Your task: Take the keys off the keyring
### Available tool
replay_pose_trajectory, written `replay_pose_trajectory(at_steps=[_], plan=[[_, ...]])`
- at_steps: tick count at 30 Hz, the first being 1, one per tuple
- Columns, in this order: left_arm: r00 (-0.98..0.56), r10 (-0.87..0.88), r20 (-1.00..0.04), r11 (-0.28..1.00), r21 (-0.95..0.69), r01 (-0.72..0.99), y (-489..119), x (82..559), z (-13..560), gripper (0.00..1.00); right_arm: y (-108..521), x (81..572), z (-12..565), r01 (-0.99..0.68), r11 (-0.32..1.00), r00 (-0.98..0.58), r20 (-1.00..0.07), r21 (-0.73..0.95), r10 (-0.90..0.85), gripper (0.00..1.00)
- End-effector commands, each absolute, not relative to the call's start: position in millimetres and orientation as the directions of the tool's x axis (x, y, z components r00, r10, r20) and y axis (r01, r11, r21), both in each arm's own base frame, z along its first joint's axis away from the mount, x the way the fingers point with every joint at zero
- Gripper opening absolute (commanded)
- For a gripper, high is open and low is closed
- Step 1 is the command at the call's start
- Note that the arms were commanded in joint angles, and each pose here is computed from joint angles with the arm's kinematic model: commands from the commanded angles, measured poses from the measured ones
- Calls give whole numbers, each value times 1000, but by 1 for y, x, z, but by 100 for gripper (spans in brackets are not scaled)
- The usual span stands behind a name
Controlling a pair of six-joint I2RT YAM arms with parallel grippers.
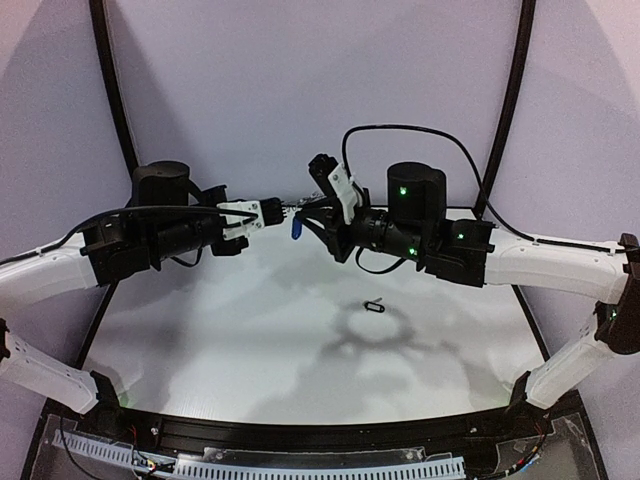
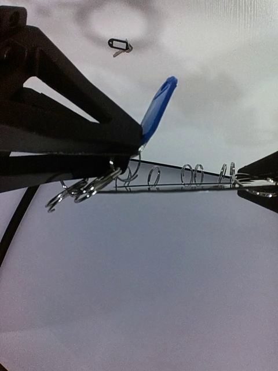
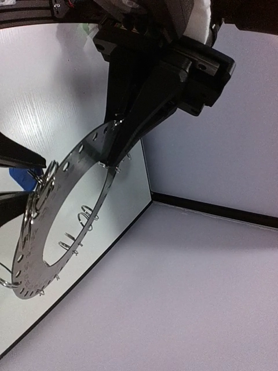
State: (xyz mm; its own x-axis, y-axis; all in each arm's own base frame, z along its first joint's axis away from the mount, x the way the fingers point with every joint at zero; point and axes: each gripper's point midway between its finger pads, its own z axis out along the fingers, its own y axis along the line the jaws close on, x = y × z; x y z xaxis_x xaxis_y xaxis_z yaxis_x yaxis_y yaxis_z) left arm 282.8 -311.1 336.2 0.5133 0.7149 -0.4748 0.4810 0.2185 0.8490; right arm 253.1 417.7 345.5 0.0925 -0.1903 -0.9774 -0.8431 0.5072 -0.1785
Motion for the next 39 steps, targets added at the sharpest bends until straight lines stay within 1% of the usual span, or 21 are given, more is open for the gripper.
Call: replay_pose_trajectory(at_steps=[1,3,8,16,18,23,25,31,35,39], plan=[[524,698,-487,268,857,440,-311,284,361,1,416,249,357,-840,516,103,-983,-167,-150,16],[522,700,-488,269,857,440,-311,284,360,1,413,249,357,-834,526,101,-983,-169,-156,18],[521,699,-490,269,855,443,-311,284,360,1,411,251,355,-828,536,93,-983,-165,-159,16],[516,704,-488,270,856,441,-311,286,359,1,405,251,356,-817,551,89,-981,-170,-172,18],[514,705,-489,271,855,441,-312,287,359,1,403,251,356,-815,552,90,-981,-173,-174,17],[513,703,-493,274,853,444,-313,287,359,1,403,250,354,-817,547,89,-977,-183,-193,2],[515,701,-494,277,853,442,-312,287,361,1,403,251,350,-820,542,79,-973,-186,-215,0],[510,701,-498,290,853,434,-311,288,363,1,403,249,344,-826,530,70,-968,-192,-242,0],[482,716,-505,310,849,429,-308,293,358,1,401,240,345,-843,501,91,-970,-197,-227,0],[434,716,-546,352,820,451,-307,298,346,1,392,231,351,-848,481,131,-968,-221,-215,0]])
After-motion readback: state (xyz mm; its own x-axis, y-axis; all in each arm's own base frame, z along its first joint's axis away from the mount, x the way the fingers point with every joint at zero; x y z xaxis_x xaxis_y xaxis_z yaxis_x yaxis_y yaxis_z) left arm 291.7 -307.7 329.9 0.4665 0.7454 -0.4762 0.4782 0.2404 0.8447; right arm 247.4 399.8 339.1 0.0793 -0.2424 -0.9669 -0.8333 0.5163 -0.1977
